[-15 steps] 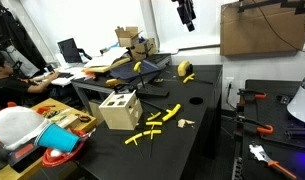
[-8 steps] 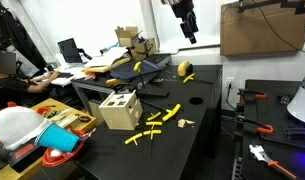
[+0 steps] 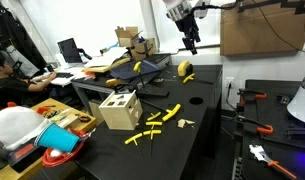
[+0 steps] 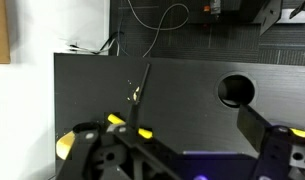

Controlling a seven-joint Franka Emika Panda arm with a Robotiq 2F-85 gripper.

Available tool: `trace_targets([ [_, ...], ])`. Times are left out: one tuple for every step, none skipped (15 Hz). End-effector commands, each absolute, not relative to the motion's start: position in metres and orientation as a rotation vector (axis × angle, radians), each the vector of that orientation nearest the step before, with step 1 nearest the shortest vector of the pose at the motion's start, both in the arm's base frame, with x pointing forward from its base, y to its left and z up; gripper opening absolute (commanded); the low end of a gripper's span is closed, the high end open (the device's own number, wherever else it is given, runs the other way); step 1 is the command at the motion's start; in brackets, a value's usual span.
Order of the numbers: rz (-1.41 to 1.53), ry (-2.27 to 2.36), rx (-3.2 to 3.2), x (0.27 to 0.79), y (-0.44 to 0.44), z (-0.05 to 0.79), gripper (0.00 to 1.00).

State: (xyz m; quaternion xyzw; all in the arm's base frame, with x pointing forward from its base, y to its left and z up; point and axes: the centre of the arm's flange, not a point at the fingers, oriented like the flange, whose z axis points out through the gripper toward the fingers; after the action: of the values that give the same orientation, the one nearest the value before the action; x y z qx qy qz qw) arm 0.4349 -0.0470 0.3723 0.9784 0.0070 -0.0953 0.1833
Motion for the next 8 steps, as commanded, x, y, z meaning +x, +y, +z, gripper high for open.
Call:
trace_targets([
  [-0.231,-0.053,2.753,0.439,-0.063,0.351,1.00],
  [-0.225,-0.079,2.764,0.440,-0.068,0.346,1.00],
  [-0.219,-0.098,2.777,0.440,-0.074,0.342,1.00],
  [-0.211,-0.123,2.796,0.441,-0.081,0.337,1.00],
  [-0.203,-0.148,2.803,0.441,-0.089,0.332,1.00],
  [-0.196,-0.166,2.815,0.442,-0.098,0.327,1.00],
  [-0.184,-0.185,2.830,0.442,-0.107,0.323,1.00],
  [-0.174,-0.212,2.844,0.442,-0.117,0.318,1.00],
])
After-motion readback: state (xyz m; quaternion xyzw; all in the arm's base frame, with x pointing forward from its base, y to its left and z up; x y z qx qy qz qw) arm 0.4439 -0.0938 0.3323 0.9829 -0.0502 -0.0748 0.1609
